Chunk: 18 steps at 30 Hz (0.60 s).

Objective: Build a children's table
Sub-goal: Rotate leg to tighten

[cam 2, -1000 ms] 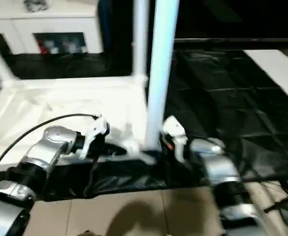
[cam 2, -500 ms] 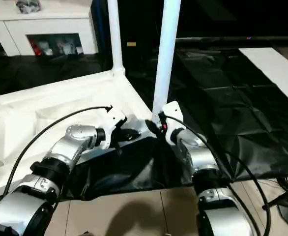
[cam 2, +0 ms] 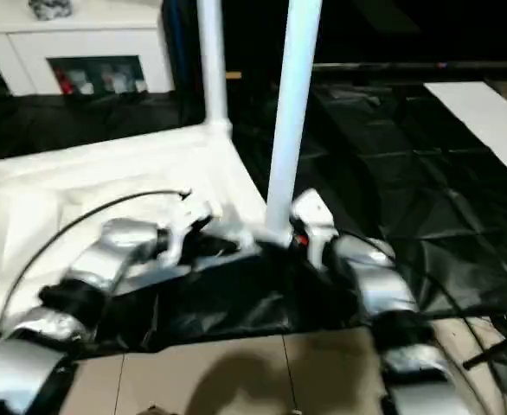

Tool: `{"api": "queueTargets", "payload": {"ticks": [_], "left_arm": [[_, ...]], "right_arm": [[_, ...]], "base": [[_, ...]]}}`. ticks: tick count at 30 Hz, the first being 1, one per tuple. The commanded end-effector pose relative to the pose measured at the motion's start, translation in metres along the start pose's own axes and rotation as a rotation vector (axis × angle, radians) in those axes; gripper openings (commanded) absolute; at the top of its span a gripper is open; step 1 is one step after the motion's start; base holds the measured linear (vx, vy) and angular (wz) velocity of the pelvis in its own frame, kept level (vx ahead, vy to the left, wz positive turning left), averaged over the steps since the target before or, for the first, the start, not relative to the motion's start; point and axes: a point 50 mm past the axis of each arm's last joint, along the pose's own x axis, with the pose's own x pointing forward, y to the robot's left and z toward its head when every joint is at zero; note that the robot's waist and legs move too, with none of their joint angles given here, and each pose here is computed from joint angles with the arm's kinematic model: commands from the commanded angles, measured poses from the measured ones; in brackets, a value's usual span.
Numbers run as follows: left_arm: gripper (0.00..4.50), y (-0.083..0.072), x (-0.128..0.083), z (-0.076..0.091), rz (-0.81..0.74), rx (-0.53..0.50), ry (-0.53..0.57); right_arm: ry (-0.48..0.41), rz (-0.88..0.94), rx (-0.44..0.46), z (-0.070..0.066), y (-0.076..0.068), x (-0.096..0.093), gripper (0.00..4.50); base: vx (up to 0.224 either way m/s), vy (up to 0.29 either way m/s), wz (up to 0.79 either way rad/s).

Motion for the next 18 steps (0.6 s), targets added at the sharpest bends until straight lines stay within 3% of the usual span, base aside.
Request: {"api": "queueTargets", "payload": {"ticks": [1, 10, 11, 18], "left_arm": [[0.0, -0.006, 0.006, 0.025, -0.093, 0.094, -0.079], [0.0, -0.008, -0.006, 0.017, -0.161, 0.091, -0.038], [0.0, -0.009, -0.006, 0.017, -0.165, 0.091, -0.035], [0.0, -0.009, -0.009, 0.016, -0.176, 0.085, -0.029]], "right_arm": [[-0.008, 0.234, -0.024, 0.004, 0.025, 0.015, 3.8], [0.094, 0.4, -0.033, -0.003, 0.034, 0.003, 3.8], [0.099, 0.404, -0.034, -0.004, 0.034, 0.002, 3.55], [0.09, 0.427, -0.021, -0.003, 0.037, 0.004, 3.1]], "base": [[0.0, 0.0, 0.0], [0.0, 0.0, 0.0], [0.0, 0.0, 0.0], [0.0, 0.0, 0.0]]}}
